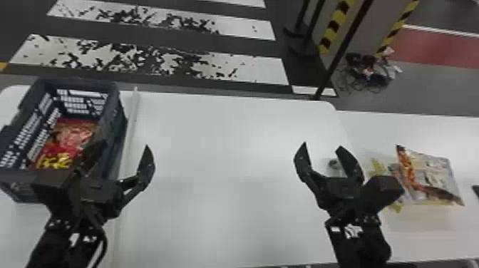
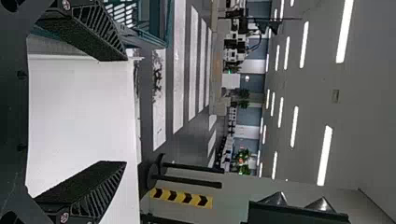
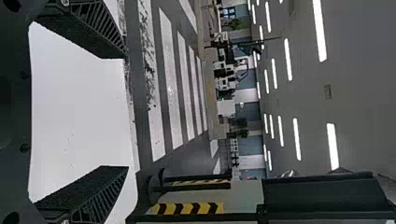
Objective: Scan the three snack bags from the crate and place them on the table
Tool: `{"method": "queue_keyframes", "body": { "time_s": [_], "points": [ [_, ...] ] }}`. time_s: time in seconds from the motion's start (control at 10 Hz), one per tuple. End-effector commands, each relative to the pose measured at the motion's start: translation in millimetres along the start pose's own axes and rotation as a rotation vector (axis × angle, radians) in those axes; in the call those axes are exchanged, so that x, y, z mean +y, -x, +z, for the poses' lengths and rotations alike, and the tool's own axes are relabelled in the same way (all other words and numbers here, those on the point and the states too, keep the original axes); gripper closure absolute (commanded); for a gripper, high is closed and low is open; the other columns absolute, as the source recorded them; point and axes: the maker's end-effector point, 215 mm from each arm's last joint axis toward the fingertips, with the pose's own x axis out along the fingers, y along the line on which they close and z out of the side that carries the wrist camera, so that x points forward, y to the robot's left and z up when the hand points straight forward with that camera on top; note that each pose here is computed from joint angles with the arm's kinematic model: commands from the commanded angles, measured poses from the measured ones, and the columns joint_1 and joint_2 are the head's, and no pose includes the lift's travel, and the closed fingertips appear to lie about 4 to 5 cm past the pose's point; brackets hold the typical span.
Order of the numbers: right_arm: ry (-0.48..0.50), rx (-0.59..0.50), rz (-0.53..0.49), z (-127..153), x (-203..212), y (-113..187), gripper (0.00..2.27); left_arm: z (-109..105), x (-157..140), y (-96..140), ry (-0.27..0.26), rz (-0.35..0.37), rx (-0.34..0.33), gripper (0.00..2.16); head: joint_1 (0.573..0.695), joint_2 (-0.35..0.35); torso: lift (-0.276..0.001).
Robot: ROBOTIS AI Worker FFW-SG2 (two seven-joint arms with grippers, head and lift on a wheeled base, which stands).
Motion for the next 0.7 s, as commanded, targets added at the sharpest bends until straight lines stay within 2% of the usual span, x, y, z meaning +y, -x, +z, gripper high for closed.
{"method": "queue_keyframes", "body": {
  "time_s": [0.0,0.3,0.5,0.6],
  "points": [
    [-0.006,-0.054,0.015,2.9,22.6,11.6,0.03,-2.2,-5.7,-0.4,-0.004,-0.009,0.007,0.08,0.695,-0.16,-0.062],
    [-0.03,-0.056,0.021,-12.7,37.6,26.4,0.03,-2.4,-9.2,-0.5,-0.004,-0.019,0.008,0.08,0.695,-0.13,-0.062],
    [-0.03,-0.05,0.021,-15.5,36.8,28.3,0.03,14.5,10.0,-2.5,-0.017,0.001,0.014,0.09,0.695,-0.121,-0.062],
    [-0.026,-0.036,0.024,-19.9,37.3,28.8,0.03,32.3,24.3,-3.2,-0.03,0.011,0.005,0.09,0.695,-0.111,-0.062]
  ]
}}
